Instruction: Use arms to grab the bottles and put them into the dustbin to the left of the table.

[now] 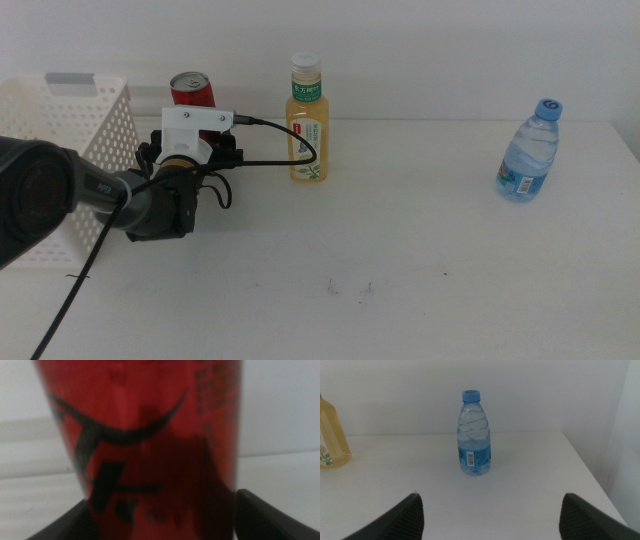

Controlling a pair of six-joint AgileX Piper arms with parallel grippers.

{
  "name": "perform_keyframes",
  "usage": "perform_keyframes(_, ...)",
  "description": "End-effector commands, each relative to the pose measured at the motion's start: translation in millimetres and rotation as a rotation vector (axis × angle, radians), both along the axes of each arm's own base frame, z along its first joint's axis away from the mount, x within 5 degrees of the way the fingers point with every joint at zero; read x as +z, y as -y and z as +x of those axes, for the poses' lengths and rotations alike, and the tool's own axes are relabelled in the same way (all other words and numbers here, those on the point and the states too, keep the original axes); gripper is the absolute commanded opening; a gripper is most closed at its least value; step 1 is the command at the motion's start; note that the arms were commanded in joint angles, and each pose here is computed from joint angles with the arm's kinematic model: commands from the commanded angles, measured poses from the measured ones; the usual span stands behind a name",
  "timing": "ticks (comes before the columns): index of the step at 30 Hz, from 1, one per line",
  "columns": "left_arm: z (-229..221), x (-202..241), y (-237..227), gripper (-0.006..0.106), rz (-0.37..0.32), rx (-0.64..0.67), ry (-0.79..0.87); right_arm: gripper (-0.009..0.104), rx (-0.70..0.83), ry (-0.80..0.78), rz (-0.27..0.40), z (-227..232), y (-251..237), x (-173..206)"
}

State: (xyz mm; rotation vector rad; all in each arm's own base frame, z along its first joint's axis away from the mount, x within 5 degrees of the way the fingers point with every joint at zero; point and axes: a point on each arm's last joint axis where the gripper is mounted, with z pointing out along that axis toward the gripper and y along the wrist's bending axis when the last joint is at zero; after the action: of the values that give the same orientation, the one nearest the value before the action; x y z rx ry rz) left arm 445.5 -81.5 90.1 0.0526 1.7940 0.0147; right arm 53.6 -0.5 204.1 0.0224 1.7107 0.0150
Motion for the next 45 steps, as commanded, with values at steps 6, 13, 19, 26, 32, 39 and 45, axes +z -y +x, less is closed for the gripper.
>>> perform_keyframes(6,18,2,-2,0.086,0.028,0.011,0.027,0.093,-0.009,0.008,-0.014,0,1,0)
perform_keyframes(13,15,9,-3,0.035,0.02,0.018,0.024,0.093,-0.009,0.008,-0.014,0,1,0)
perform_keyframes(19,-20,61,-4,-0.002,0.038,0.013,0.019,0.093,-0.009,0.008,-0.014,0,1,0)
perform_keyframes(26,-79,136,-5,-0.002,-0.055,-0.104,-0.258,0.093,-0.009,0.008,-0.014,0,1,0)
perform_keyframes(32,-102,198,-28,-0.002,-0.048,-0.253,-0.621,0.093,-0.009,0.008,-0.014,0,1,0)
perform_keyframes(39,-98,270,-104,-0.002,0.047,-0.223,-0.76,0.093,-0.009,0.008,-0.014,0,1,0)
perform_keyframes(45,-85,275,-167,-0.002,0.085,-0.028,-0.8,0.093,-0.009,0.008,-0.014,0,1,0)
